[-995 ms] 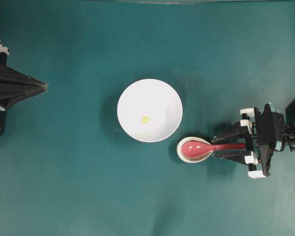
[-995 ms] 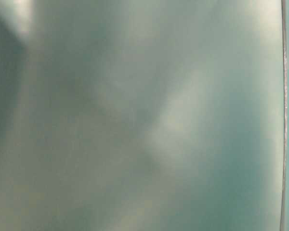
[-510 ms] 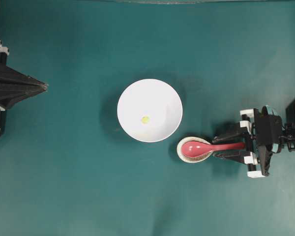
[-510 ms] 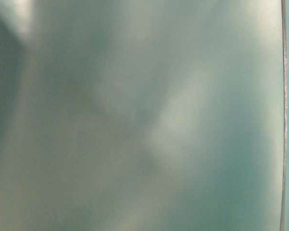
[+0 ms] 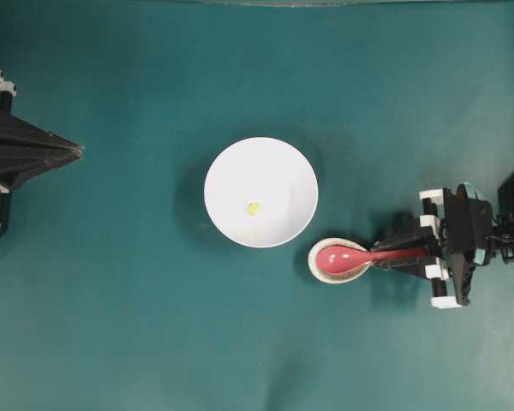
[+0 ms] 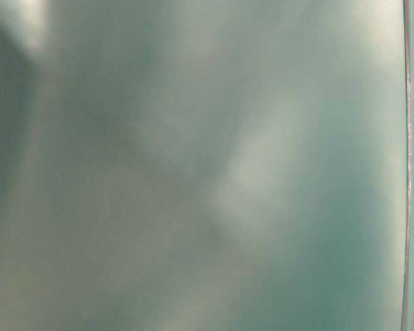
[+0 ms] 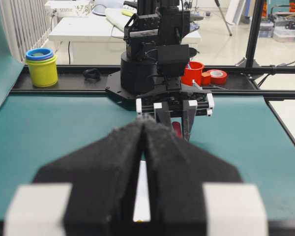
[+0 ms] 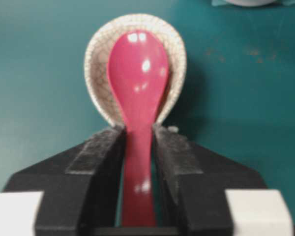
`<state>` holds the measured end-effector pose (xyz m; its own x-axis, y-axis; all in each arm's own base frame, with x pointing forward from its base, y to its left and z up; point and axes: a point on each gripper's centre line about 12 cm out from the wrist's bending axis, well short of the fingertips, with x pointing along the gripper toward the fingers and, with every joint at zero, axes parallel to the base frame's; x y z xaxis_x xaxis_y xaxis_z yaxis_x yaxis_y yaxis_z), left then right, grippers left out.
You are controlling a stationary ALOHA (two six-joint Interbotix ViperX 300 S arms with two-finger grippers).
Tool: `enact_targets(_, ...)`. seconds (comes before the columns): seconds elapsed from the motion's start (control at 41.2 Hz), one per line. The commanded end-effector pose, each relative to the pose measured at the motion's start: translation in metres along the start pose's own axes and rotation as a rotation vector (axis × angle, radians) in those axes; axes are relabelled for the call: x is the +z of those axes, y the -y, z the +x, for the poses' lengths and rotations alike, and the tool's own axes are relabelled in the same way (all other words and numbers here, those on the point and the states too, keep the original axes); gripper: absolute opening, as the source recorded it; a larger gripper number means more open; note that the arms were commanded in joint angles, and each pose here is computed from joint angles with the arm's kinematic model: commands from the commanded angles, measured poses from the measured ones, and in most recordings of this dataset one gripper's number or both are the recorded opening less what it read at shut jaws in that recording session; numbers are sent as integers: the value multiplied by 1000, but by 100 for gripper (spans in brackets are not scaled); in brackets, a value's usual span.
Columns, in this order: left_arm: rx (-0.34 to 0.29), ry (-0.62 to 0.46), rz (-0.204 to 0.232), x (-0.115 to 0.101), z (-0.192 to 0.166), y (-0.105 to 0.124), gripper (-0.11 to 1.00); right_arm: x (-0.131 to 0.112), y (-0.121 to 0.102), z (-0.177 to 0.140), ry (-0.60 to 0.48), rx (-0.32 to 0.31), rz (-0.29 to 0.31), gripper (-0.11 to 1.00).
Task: Scoop the yellow hexagonal prism block from the bowl with a spoon using the right arm.
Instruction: 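Close the right gripper on the red spoon's handle end, then lift the red spoon off the spoon rest with the right gripper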
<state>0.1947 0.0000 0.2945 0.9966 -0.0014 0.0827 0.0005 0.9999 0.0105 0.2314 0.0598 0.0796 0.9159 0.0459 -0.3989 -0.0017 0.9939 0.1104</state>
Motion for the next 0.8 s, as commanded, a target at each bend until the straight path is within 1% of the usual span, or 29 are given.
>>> enact_targets(0.0, -1, 21, 5, 9, 3, 0, 0, 4, -2, 1, 20, 4, 4, 24)
enact_targets(0.024, 1, 21, 5, 9, 3, 0, 0, 4, -1, 1, 20, 3, 5, 22)
enact_targets(0.218, -1, 17, 5, 8, 3, 0, 0, 8, -3, 2, 34, 6, 8, 22)
enact_targets(0.388, 1, 17, 5, 9, 3, 0, 0, 21, -6, 0, 73, 22, 24, 22)
enact_targets(0.583, -1, 11, 6, 8, 3, 0, 0, 46, -11, -6, 101, 51, 65, 22)
enact_targets(0.777, -1, -25, 6, 4, 3, 0, 0, 79, -10, -7, 104, 54, 117, 22)
